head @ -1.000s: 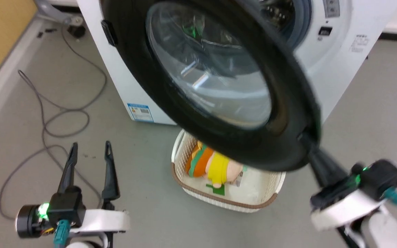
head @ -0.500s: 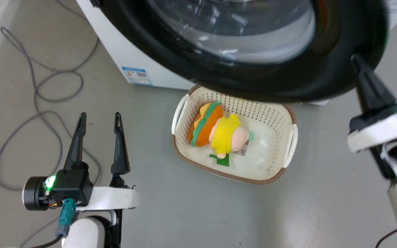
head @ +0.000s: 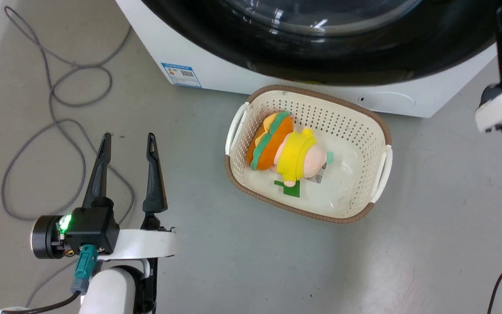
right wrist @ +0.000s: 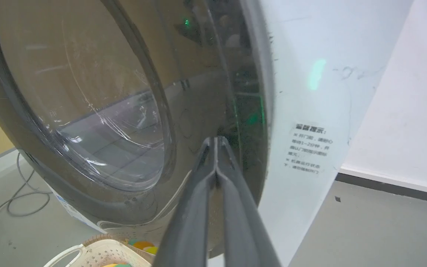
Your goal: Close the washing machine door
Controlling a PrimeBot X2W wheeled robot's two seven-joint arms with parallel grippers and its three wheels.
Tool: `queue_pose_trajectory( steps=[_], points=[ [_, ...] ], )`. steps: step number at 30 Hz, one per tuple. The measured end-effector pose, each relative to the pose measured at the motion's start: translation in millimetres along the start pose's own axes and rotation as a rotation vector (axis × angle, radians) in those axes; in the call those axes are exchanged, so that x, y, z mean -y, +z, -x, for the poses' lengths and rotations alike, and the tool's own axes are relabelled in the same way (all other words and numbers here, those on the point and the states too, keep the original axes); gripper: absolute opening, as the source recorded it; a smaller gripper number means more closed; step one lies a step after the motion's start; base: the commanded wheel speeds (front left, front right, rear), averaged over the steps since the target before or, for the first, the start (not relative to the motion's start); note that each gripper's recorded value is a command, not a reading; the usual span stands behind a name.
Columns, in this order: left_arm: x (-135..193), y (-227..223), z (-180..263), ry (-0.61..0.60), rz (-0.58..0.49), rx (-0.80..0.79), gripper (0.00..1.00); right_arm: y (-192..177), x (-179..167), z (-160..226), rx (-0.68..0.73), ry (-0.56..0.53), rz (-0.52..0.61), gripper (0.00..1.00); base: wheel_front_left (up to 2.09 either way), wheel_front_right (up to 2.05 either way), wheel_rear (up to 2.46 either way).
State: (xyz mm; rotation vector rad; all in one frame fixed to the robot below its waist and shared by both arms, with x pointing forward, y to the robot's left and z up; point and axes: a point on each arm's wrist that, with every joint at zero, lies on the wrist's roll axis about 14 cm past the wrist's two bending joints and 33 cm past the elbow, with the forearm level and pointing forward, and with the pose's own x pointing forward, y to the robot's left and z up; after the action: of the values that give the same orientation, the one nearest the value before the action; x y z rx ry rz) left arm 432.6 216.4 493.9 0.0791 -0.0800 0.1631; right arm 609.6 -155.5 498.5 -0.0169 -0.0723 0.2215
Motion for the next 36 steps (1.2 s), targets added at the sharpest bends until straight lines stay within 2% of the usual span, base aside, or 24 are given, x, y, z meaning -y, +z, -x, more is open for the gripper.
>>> queue_pose_trajectory(
  steps=[16,23,31,36],
  points=[
    [4,-6,-7,-0.001,0.012,-0.009,1.0,-3,11,-16,-0.007,-0.083,-0.009,0.0,0.0,0.0,0.0],
    [2,7,-3,0.005,0.018,0.02,1.0,53,10,7,0.144,-0.093,0.027,0.0,0.0,0.0,0.0],
    [6,24,10,-0.011,0.025,0.054,1.0,135,-6,67,0.364,-0.08,0.094,0.0,0.0,0.0,0.0],
    [11,34,17,-0.032,0.029,0.074,1.0,156,-9,108,0.416,-0.103,0.097,0.0,0.0,0.0,0.0]
  ],
)
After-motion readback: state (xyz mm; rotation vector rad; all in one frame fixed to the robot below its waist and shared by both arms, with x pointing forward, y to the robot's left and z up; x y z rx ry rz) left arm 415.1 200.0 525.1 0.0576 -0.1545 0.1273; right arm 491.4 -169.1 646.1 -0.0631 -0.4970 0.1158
